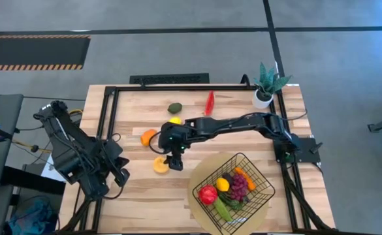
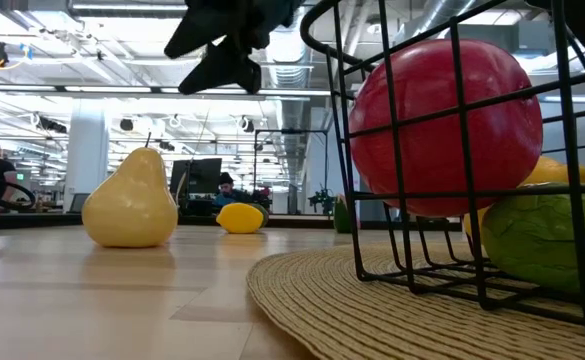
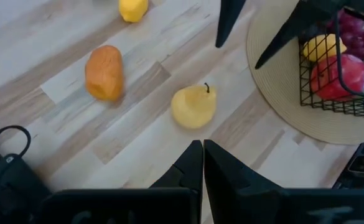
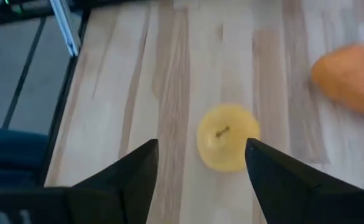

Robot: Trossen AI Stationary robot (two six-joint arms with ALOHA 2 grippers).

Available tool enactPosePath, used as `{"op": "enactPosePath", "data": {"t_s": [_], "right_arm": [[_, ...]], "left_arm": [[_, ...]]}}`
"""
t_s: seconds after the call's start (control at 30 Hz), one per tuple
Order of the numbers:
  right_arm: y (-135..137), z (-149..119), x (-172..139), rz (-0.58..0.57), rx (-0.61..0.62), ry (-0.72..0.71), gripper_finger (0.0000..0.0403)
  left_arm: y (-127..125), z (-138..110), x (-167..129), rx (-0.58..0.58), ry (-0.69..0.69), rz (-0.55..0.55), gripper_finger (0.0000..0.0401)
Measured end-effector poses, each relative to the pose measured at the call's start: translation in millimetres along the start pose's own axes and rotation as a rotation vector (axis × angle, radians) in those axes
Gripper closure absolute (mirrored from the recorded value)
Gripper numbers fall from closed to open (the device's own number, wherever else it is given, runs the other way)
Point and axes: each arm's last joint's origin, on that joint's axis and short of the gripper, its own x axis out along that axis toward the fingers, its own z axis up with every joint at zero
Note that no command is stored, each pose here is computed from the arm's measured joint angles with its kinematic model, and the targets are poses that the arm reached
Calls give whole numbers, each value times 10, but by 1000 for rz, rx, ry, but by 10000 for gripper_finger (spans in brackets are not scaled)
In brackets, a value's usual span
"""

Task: Build produce basket
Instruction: Put the pear into the mesh basket

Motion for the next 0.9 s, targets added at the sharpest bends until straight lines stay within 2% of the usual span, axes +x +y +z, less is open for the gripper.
{"op": "enactPosePath", "data": {"t_s": [0.17,0.43,0.67,0.77,0.9], "right_arm": [[-47,32,-26,-52,-6,-30,143],[-84,68,-112,-56,5,-31,143],[-88,340,-883,-89,30,-34,143],[-63,426,-1252,-103,6,-51,143],[11,449,-1745,-103,-25,-142,143]], "left_arm": [[0,1,0,4,-3,0,401],[-3,28,24,-17,-35,4,401],[-17,-59,357,-71,-58,46,401],[-96,-94,537,-74,-93,-12,401],[-232,-80,754,-16,-156,-112,390]]}}
